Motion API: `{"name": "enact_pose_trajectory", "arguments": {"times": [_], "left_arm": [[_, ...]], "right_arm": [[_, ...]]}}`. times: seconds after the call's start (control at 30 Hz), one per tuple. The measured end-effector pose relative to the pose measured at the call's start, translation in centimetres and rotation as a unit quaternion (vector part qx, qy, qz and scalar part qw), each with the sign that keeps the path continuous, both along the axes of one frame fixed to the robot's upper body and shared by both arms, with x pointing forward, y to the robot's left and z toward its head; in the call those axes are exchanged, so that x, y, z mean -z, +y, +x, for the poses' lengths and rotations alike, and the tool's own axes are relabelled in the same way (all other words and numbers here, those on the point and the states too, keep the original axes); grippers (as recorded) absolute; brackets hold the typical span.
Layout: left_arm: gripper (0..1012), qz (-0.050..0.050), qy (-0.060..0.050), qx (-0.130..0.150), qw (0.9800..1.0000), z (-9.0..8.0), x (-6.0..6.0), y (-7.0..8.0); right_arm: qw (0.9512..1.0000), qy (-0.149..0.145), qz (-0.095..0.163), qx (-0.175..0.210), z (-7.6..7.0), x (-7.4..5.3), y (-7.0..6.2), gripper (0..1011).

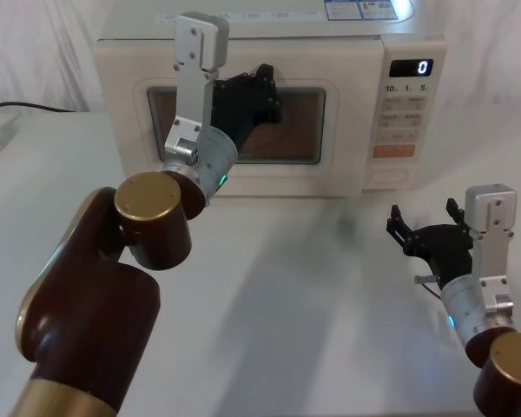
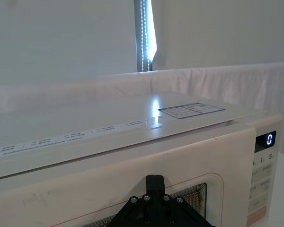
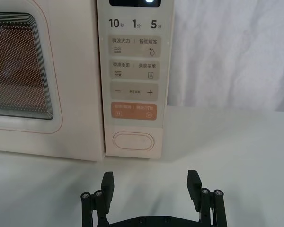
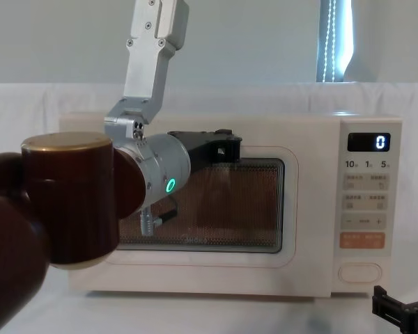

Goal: Press the button to open the microwave door with one hand; close the microwave door with the other hand.

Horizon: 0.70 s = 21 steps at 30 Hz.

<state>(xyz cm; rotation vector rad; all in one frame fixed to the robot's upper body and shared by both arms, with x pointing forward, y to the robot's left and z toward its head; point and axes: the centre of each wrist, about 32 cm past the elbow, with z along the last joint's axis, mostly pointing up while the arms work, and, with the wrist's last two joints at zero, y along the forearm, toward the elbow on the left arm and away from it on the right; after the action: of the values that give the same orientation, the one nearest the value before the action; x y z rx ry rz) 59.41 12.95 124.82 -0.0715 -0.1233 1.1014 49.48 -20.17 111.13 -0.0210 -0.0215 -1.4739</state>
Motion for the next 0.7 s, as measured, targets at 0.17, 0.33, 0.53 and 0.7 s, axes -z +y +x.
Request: {"name": "enact_pose_trajectory", "arguments": {"times": [0.17,0.33,0.53,0.7], "left_arm": [[0,0.0,0.0,-0.001,1.0,0.16,0.02,-0.06],[0,-0.002,0.001,-0.002,1.0,0.27,-0.01,-0.14],[0,-0.003,0.001,-0.002,1.0,0.38,0.01,-0.18],[0,-0.002,0.001,-0.002,1.0,0.47,0.09,-0.19]], "right_arm": [[1.0,0.0,0.0,0.0,0.0,0.0,0.0,1002],[1.0,0.0,0.0,0.0,0.0,0.0,0.0,1002],[1.0,0.0,0.0,0.0,0.0,0.0,0.0,1002],[1.0,0.0,0.0,0.0,0.0,0.0,0.0,1002]]}}
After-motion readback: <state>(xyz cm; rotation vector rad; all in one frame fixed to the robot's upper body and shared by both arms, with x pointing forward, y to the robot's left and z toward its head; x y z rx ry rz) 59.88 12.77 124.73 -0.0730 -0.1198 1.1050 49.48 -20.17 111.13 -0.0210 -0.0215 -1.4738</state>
